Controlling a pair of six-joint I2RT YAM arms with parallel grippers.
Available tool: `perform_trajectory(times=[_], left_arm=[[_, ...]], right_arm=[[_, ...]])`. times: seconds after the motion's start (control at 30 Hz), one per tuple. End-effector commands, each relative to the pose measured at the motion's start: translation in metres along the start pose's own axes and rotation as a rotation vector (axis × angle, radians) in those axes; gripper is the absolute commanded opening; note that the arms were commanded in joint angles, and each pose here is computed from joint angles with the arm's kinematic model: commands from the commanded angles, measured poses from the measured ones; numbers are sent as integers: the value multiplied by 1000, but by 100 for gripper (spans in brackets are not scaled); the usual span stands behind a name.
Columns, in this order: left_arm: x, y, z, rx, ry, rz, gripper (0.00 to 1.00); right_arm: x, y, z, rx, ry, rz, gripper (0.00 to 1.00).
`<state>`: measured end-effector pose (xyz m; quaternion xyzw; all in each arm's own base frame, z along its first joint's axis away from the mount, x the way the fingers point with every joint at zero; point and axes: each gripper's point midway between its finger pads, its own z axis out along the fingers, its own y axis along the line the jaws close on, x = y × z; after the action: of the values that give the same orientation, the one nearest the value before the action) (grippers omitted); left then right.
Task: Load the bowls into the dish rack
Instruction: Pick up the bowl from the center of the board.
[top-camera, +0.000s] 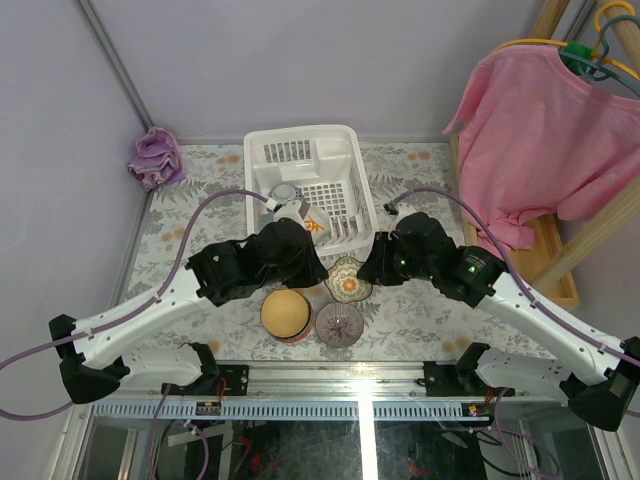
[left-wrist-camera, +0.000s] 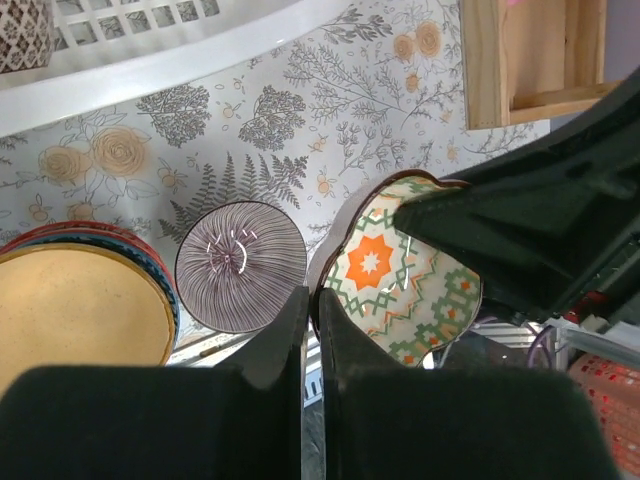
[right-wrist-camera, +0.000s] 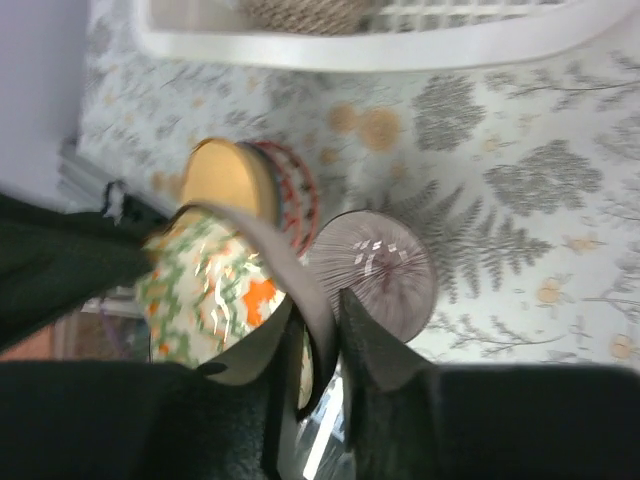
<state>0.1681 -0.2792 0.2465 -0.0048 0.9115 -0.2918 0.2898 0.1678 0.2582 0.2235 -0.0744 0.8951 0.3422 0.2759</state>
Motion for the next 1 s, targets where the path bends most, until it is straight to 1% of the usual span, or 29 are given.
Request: perform_trajectory(times=[0.0,0.07,0.1,0.13,0.17,0.2,0.27,0.3,0.33,0.4,0.47,0.6,0.63,0.67,0.77,0.83,0.97], left_arm=[[-7,-16,7,34,-26,30,0],[-6,-11,12,-6,-26,54,0],[-5,-10,14,-24,-26,68,3],[-6,-10,14,-34,-32,79,11],[-6,-9,14,-48,-37,91,20],[-8,-11,12,-55,-45,104,27],[-12,-12,6,-80,-72,132,46],[-13,-13,1,-93,-84,157,53],[-13,-18,-4,-88,-103,184,56],[-9,-32,-13,-50,-124,247,57],[-2,-46,-20,-6,-135,301,55],[25,-68,-27,90,-136,443,43],[31,-71,-28,99,-133,480,42],[38,-73,-28,102,-131,521,44],[50,-69,-22,75,-131,639,52],[53,-65,-16,49,-130,691,54],[47,-64,-10,17,-164,745,55]], right_arm=[[-18,9,-10,29,-59,-45,14],[-20,9,-11,43,-60,-49,6],[-20,7,-11,53,-60,-49,3],[-21,6,-11,61,-59,-49,1],[-22,6,-12,67,-61,-47,0],[-22,4,-12,79,-63,-43,0],[-24,0,-12,110,-66,-35,0],[-25,-4,-12,132,-69,-32,0],[-26,-4,-13,142,-70,-27,0],[-27,-5,-12,158,-66,-21,0],[-29,-4,-10,168,-60,-17,0],[-35,3,-12,158,-63,-17,0],[-35,5,-13,155,-59,-18,0],[-36,7,-13,148,-55,-21,0],[-35,14,-15,120,-38,-25,0],[-33,18,-16,100,-27,-25,0],[-30,20,-21,80,-20,-20,0]])
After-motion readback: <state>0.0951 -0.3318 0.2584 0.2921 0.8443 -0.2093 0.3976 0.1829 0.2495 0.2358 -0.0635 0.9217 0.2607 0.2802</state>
